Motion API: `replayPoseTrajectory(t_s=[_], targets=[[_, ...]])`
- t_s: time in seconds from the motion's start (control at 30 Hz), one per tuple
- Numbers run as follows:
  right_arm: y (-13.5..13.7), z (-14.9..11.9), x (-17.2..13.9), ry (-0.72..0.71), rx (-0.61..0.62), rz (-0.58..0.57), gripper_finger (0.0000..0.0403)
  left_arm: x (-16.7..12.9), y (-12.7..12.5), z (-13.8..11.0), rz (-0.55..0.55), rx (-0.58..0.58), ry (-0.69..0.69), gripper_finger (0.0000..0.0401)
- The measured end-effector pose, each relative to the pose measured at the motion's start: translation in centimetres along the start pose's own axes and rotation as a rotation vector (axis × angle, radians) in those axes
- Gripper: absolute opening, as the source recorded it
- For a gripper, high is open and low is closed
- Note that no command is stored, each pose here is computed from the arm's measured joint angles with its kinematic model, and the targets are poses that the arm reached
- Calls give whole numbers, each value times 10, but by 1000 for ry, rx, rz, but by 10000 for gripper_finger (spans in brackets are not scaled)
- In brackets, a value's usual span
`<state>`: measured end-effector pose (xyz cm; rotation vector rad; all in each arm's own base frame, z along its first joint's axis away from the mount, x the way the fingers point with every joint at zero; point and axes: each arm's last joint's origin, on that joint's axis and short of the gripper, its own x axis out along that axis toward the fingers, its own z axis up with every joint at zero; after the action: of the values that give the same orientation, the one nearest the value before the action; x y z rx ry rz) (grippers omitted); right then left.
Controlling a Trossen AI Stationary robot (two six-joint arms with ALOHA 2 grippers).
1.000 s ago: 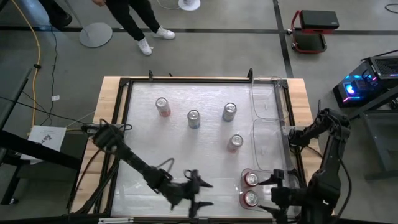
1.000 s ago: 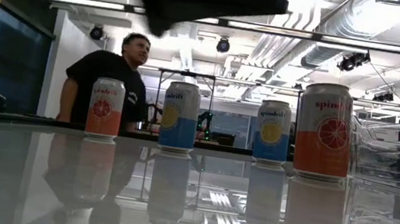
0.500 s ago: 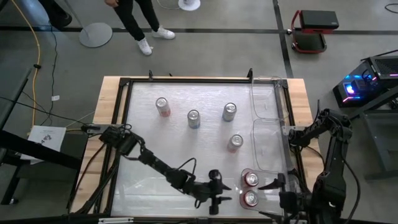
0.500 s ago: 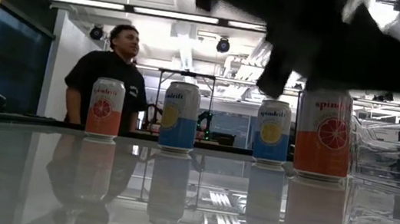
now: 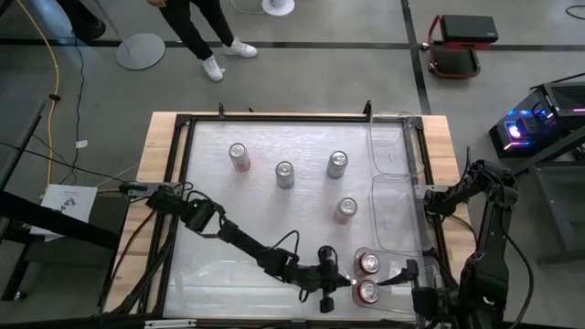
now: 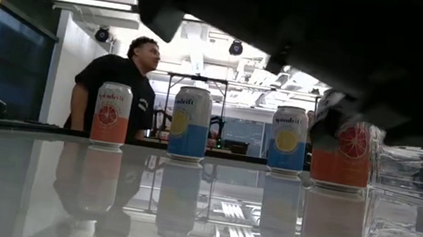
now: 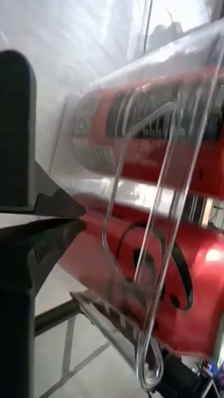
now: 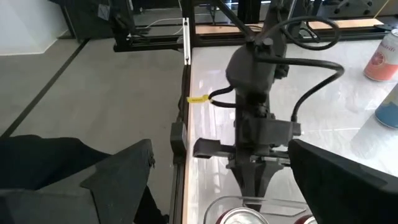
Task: Sort soda cans
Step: Adjust the bottom transparent bin
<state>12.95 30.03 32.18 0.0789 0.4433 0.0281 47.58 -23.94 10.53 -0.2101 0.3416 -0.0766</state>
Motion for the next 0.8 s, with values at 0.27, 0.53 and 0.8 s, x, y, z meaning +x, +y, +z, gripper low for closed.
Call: replayPoseTrajectory(t_s=[0.27,0.53,0.8], targets=[[1,0,0,3,14,7,364,2,-10,2,-46,5,-10,4],[1,0,0,4,16,10,364,0,-19,0,-85,-26,-52,1],[1,0,0,4,18,11,364,2,-20,-2,-91,-33,-71,0]])
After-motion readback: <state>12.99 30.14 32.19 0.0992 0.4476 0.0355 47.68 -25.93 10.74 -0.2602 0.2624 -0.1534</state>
